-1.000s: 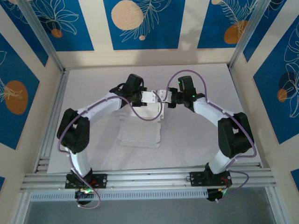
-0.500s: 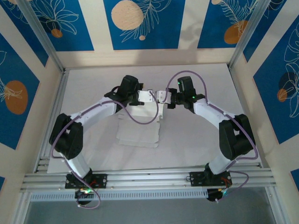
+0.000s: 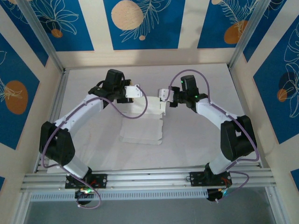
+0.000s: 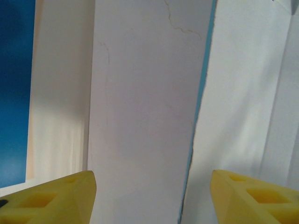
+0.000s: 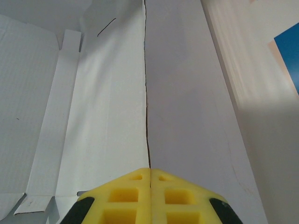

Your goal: Fold the paper box

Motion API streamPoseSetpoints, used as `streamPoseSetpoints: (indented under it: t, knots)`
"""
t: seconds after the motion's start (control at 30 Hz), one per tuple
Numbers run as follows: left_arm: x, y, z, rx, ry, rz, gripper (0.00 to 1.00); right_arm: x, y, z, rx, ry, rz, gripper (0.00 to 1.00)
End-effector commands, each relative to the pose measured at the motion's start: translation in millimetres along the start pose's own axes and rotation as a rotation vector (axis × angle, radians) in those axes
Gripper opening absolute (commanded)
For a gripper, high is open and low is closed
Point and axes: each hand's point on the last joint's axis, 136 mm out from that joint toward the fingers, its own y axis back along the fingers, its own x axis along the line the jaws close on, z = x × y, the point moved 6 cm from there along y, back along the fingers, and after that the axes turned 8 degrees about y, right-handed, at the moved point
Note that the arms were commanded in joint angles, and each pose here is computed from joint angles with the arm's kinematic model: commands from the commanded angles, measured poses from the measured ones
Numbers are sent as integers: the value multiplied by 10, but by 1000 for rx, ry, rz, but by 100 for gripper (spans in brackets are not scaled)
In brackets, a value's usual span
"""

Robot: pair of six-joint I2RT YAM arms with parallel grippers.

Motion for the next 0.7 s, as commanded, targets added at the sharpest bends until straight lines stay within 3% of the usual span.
streamPoseSetpoints:
  t: [0.0, 0.27, 0.47, 0.67]
  knots:
    - [-81, 37, -94, 14, 11, -21, 65, -53, 80, 67, -30, 16, -17, 0]
    - [-170, -61, -161, 26, 10, -63, 63, -29, 59, 53, -26, 9, -10, 0]
    - [-132, -241, -190, 31, -19, -14, 60, -36, 84, 72, -25, 17, -11, 0]
    - [-49, -352, -165, 41, -7, -4, 43, -52, 84, 73, -19, 15, -8, 0]
